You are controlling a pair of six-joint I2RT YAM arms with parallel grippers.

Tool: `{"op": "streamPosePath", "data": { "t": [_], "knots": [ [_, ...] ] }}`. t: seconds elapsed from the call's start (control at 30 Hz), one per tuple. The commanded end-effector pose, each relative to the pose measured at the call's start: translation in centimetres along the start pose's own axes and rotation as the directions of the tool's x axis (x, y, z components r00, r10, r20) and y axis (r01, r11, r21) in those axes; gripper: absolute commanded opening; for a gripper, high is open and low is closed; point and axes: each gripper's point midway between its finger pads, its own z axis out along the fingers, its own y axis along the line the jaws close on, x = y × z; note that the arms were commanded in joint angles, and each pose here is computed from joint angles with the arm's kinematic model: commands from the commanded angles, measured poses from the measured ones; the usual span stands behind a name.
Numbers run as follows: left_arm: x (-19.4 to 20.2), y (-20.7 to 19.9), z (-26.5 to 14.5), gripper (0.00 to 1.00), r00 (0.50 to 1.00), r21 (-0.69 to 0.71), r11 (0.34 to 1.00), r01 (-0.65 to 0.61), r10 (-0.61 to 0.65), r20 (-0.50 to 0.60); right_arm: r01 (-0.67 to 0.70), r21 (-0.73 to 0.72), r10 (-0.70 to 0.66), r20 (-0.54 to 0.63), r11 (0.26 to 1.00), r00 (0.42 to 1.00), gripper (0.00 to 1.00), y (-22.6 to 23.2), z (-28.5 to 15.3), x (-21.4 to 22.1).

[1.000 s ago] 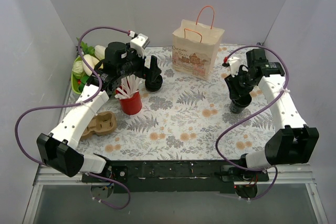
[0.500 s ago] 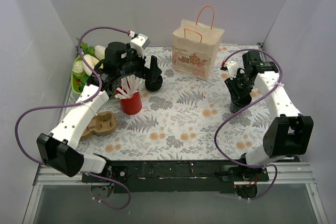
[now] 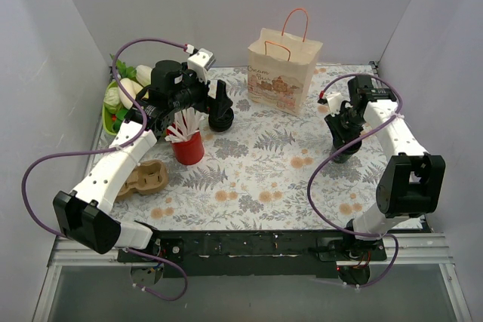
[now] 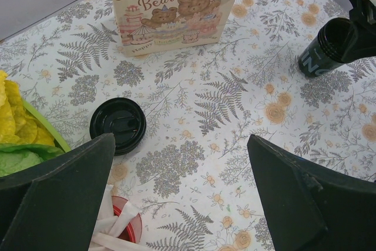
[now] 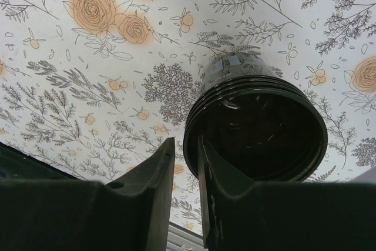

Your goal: Pack the takeout coffee

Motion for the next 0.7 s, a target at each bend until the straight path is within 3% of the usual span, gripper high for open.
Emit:
{"op": "streamPosePath", "data": {
  "t": [0.0, 0.3, 0.67],
  "knots": [
    [-0.8, -0.1, -0.1, 0.98, 1.0, 0.009, 1.0, -0.011, 0.011, 0.018, 0.009, -0.009, -0.009, 0.019, 1.0, 1.0, 0.27, -0.2, 0.1, -0.7],
    [-0.6, -0.2, 0.0, 0.98, 1.0, 0.012, 1.0, -0.007, 0.007, 0.016, 0.005, -0.001, -0.005, 0.013, 1.0, 1.0, 0.15, -0.6, -0.1, -0.8],
    [-0.3, -0.3, 0.2, 0.98, 1.0, 0.024, 1.0, 0.002, -0.002, 0.01, 0.0, 0.014, -0.001, 0.024, 1.0, 1.0, 0.21, -0.9, -1.1, -1.4]
  ]
}}
